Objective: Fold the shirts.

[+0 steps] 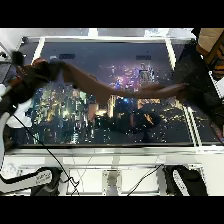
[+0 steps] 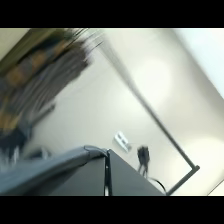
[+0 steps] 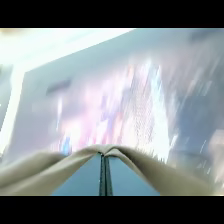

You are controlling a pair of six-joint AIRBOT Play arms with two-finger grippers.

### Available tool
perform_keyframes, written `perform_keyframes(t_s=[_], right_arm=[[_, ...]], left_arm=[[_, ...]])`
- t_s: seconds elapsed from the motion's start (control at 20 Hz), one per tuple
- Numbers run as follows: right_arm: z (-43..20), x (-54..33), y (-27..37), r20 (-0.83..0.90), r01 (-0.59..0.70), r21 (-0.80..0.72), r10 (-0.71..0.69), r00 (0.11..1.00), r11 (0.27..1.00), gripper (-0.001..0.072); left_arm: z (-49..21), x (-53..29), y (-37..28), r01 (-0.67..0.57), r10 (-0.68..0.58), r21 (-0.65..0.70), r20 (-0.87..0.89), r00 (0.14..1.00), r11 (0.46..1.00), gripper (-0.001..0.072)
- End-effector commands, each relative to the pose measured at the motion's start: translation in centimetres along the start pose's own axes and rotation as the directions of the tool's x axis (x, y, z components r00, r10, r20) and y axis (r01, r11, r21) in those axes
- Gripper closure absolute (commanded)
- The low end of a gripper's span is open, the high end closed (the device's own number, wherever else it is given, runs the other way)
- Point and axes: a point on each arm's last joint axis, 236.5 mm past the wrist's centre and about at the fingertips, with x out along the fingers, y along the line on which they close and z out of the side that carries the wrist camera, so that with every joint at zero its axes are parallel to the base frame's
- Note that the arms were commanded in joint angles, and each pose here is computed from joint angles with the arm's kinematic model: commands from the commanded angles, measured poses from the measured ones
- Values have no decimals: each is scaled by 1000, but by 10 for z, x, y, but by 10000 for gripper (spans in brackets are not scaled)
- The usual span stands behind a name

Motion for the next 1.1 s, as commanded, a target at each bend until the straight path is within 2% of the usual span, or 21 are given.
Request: perform_keyframes(t_s=[0.0, 0.2, 0.3, 0.45, 0.6, 0.75, 0.9, 1.05], right_arm=[[90, -66, 5, 239, 82, -75, -62, 969, 994, 687], [146, -134, 33, 347, 54, -88, -20, 938, 995, 688], [161, -165, 49, 366, 35, -134, 16, 930, 990, 688], [173, -209, 81, 387, -43, -190, 115, 915, 981, 687], [179, -255, 109, 420, -119, -245, 216, 881, 962, 688], [181, -288, 120, 448, -143, -264, 253, 858, 954, 688], [181, -288, 119, 446, -137, -265, 247, 860, 955, 688], [193, -262, 93, 446, -14, -254, 130, 886, 967, 687]], left_arm=[[65, 31, -90, 71, -85, 234, 47, 995, 970, 697], [53, 71, -173, 35, 34, 457, -140, 990, 889, 697], [35, 83, -213, -4, 152, 608, -193, 969, 794, 697], [18, 93, -268, -47, 253, 754, -161, 954, 655, 697], [8, 97, -313, -84, 257, 825, -77, 963, 559, 697], [9, 93, -330, -173, 309, 878, 30, 951, 447, 696], [31, 81, -310, -316, 410, 859, 139, 901, 404, 697], [65, 54, -261, -486, 553, 809, 251, 794, 330, 697]])
